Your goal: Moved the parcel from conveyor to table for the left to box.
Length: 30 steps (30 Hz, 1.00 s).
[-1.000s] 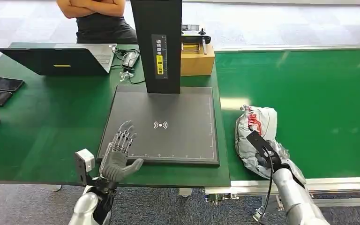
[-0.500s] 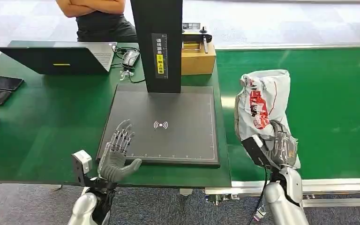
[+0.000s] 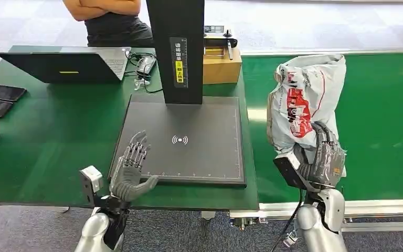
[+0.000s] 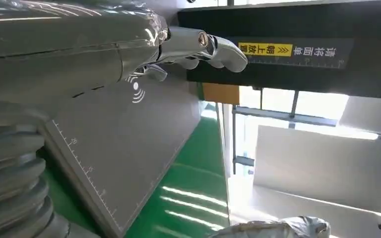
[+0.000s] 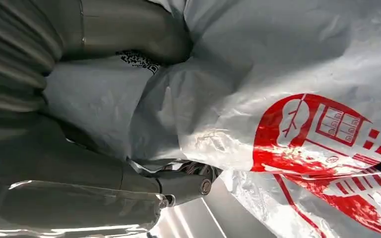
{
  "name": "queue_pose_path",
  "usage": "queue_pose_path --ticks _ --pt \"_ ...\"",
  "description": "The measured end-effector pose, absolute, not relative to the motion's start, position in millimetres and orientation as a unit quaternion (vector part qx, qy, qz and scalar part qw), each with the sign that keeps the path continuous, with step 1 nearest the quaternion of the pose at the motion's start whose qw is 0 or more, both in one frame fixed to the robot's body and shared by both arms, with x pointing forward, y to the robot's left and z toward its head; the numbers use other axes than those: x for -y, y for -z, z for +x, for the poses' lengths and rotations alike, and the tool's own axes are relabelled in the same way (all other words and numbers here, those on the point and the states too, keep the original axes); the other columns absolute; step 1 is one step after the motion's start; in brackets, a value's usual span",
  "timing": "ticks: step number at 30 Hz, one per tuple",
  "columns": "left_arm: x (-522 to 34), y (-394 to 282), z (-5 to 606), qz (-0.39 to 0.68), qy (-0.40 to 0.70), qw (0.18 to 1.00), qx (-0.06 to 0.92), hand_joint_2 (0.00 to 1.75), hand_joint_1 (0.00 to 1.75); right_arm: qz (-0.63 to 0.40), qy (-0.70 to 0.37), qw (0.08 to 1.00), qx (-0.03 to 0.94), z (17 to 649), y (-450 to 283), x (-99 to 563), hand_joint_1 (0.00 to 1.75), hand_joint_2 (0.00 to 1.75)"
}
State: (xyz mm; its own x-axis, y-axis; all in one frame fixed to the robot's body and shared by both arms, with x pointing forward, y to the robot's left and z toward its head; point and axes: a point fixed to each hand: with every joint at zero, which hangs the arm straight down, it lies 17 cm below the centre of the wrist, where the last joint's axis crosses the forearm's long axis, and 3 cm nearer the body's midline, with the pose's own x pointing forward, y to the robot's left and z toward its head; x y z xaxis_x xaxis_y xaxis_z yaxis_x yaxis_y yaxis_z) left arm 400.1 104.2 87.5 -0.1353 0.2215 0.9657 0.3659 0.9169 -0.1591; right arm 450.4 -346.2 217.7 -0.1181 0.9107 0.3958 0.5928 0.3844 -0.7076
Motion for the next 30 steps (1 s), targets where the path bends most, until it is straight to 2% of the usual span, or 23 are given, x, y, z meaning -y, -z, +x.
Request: queue_pose_path --ticks 4,14,20,30 --pt "-103.0 -88.7 400.7 -0.199 0.059 0.626 0.752 1.75 0.00 -0.512 -0.210 0.413 0.723 453.6 -218.2 339.7 1.75 1.75" --pt "-95.9 -92.9 398.5 -0.219 0.060 0.618 0.753 1.75 0.00 -0.481 -0.385 0.379 0.690 495.6 -197.2 286.9 1.75 1.75" --pt "-98.7 -102.3 405.2 -0.226 0.048 0.607 0.760 1.75 0.00 -0.430 -0.524 0.316 0.664 536.9 -184.1 246.6 1.75 1.75" --pt "-102.8 -100.2 407.0 -0.223 0.041 0.607 0.762 1.75 0.00 -0.419 -0.602 0.274 0.623 562.3 -172.0 231.7 1.75 1.75"
